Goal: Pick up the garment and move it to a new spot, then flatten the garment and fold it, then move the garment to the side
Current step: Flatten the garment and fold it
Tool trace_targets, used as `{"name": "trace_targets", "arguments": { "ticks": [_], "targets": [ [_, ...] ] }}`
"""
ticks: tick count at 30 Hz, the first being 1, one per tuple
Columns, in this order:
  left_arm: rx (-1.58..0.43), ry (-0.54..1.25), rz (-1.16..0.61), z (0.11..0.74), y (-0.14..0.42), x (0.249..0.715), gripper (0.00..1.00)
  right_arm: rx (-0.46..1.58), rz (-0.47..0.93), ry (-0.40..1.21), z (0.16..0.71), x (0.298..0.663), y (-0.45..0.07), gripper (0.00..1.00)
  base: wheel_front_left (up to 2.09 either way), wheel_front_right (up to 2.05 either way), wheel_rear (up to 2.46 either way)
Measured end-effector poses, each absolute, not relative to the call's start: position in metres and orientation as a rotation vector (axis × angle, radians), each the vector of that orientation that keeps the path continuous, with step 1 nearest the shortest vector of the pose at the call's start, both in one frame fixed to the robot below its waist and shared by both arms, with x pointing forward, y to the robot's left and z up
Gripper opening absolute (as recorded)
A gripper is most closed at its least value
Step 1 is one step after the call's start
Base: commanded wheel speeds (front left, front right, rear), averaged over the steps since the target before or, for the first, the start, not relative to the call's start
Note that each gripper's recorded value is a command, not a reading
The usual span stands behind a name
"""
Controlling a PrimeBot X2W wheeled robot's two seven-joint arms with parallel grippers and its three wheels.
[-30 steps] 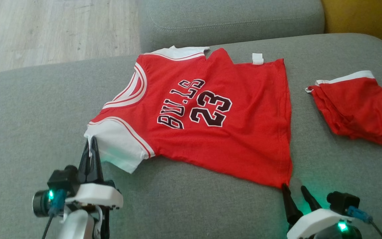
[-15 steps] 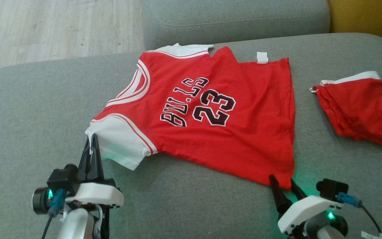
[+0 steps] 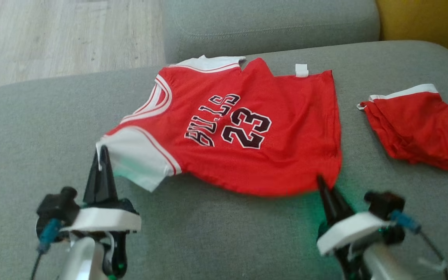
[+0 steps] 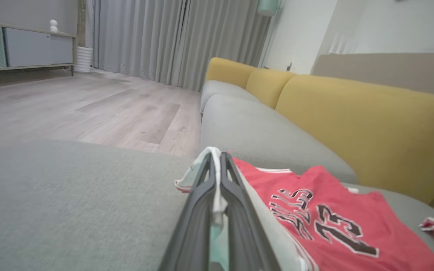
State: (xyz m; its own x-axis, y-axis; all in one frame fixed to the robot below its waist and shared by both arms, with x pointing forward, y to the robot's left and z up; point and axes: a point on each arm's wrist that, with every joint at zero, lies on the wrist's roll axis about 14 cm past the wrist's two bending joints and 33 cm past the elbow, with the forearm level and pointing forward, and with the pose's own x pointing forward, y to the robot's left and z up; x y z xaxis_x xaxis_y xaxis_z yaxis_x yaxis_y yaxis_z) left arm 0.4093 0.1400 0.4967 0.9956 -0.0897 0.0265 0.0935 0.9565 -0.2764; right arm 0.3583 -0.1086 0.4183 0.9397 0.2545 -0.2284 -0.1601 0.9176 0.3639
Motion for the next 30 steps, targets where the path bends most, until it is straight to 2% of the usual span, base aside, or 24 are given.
{"name": "trace_targets", "arguments": {
  "ticks": [5,9,17,22,27,30],
  "targets": [
    [-0.410,-0.175,-0.106,0.551,0.143,0.414,0.00,0.264,0.255,0.026,0.494,0.390,-0.124,0.00,0.00,0.00,0.00],
    [-0.485,-0.367,-0.174,0.618,0.136,0.414,0.00,0.148,0.301,-0.162,0.559,0.404,-0.135,0.00,0.00,0.00,0.00],
    [-0.599,-0.753,-0.282,0.754,0.130,0.383,0.00,-0.044,0.375,-0.478,0.684,0.398,-0.141,0.00,0.00,0.00,0.00],
    [-0.640,-0.924,-0.385,0.815,0.118,0.345,0.00,-0.090,0.376,-0.571,0.732,0.379,-0.146,0.00,0.00,0.00,0.00],
    [-0.705,-0.953,-0.402,0.841,0.120,0.334,0.00,-0.094,0.348,-0.580,0.750,0.370,-0.155,0.00,0.00,0.00,0.00],
    [-0.681,-0.920,-0.396,0.845,0.120,0.344,0.00,-0.088,0.333,-0.527,0.746,0.376,-0.158,0.00,0.00,0.00,0.00]
  ]
}}
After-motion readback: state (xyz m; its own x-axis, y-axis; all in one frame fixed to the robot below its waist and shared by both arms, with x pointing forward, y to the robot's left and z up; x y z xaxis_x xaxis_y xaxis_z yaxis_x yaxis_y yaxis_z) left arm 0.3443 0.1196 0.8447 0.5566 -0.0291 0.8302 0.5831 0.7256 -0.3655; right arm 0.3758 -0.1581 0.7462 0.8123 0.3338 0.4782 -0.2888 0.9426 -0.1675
